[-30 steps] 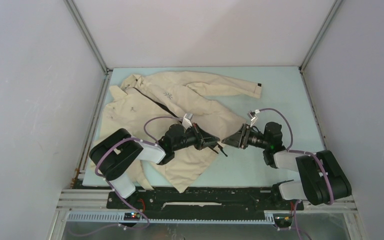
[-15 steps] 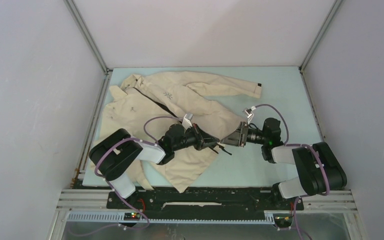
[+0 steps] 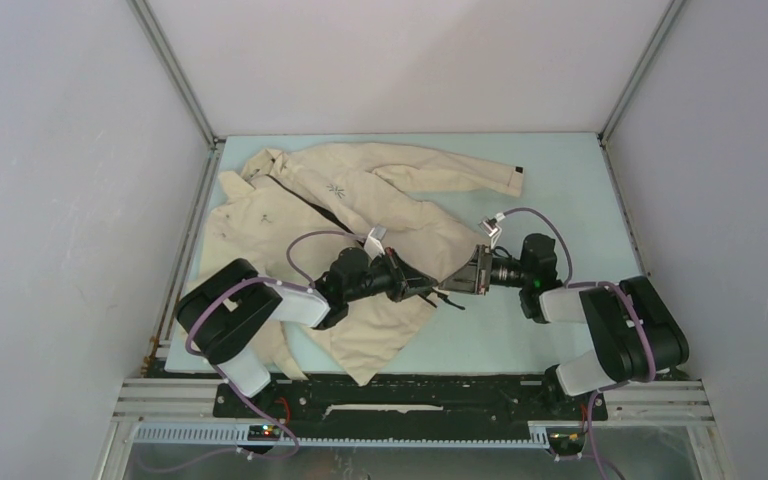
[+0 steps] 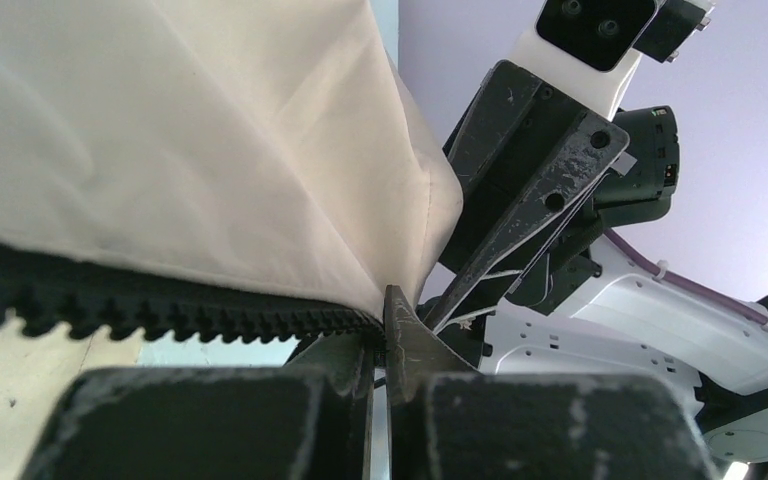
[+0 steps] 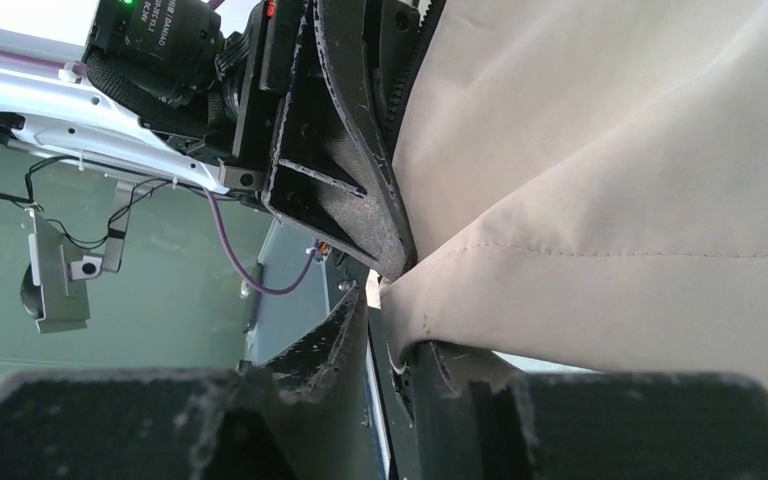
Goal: Zip up the jacket
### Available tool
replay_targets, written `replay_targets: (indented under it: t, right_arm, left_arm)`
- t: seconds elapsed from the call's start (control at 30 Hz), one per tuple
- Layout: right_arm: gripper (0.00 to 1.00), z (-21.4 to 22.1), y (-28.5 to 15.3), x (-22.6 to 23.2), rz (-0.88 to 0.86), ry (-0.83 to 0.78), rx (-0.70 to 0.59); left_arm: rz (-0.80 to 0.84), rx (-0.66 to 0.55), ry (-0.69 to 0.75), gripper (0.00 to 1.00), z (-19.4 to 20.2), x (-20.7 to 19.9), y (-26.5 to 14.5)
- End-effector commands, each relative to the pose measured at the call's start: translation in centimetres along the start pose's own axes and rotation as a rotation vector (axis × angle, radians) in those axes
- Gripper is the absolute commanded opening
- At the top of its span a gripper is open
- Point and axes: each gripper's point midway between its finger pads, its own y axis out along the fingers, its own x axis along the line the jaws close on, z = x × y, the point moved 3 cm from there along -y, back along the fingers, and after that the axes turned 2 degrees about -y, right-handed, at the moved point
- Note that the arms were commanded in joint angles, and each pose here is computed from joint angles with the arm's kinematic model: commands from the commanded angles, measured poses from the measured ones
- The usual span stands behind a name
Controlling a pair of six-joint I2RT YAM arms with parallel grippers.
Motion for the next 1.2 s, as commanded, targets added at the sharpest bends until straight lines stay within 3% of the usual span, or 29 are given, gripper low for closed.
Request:
replay_targets:
  t: [0.0, 0.1, 0.2, 0.27, 0.37, 0.47, 0.57, 0.77, 0.83, 0.97, 1.1, 1.17]
  right_arm:
    - [0.21, -0.7, 0.6, 0.6, -0.041, -0.066, 0.02]
    - [0.01, -0.9, 0.5, 0.4, -0.029, -0.065, 0.008]
    - [0.0, -1.2, 0.4, 0.2, -0.014, -0.059, -0.007]
    - [0.0, -1.4, 0.3, 0.2, 0.003, -0.06, -0.02]
    - [0.0, -1.7, 0.1, -0.1, 0.034, -0.055, -0.042]
    - [0.0, -2.0, -0.1, -0.4, 0.04, -0.034, -0.055]
    - [0.0, -2.4, -0.1, -0.5, 0.032, 0.002, -0.071]
    - [0.0, -3.7, -0.1, -0.1, 0.006, 0.123, -0.127]
    - [0.0, -4.2, -0.2, -0.1, -0.012, 0.172, -0.148]
    - [0.0, -5.0, -0.5, 0.5, -0.093, 0.274, -0.177]
    - [0.0, -5.0, -0.7, -0.3, -0.085, 0.351, -0.192]
    - [0.0, -5.1, -0.8, -0.6, -0.079, 0.39, -0.201]
  left_arm:
    - [0.066, 0.024, 0.063, 0.0, 0.3, -2.2, -0.4]
    - [0.062, 0.022, 0.071, 0.0, 0.3, -2.2, -0.4]
    - [0.05, 0.015, 0.095, 0.01, 0.2, -2.0, -0.6]
    - [0.041, 0.005, 0.131, 0.17, 0.2, -1.7, -1.0]
    - [-0.037, -0.006, 0.205, 0.51, 0.3, -0.4, -2.4]
    - [-0.149, -0.019, 0.344, 0.71, 0.3, 0.6, -4.9]
    - [-0.23, -0.005, 0.505, 0.82, 0.4, 1.3, -7.5]
    - [-0.33, 0.169, 0.764, 0.84, 1.5, 2.6, -10.1]
    - [-0.246, 0.176, 0.851, 0.88, 1.6, 2.1, -9.5]
    - [-0.035, 0.103, 0.962, 0.84, 1.0, -2.0, -7.3]
    - [-0.026, 0.188, 1.106, 0.74, 0.3, -2.3, -4.8]
    - [-0.093, 0.279, 1.13, 0.61, -0.2, -1.4, -3.4]
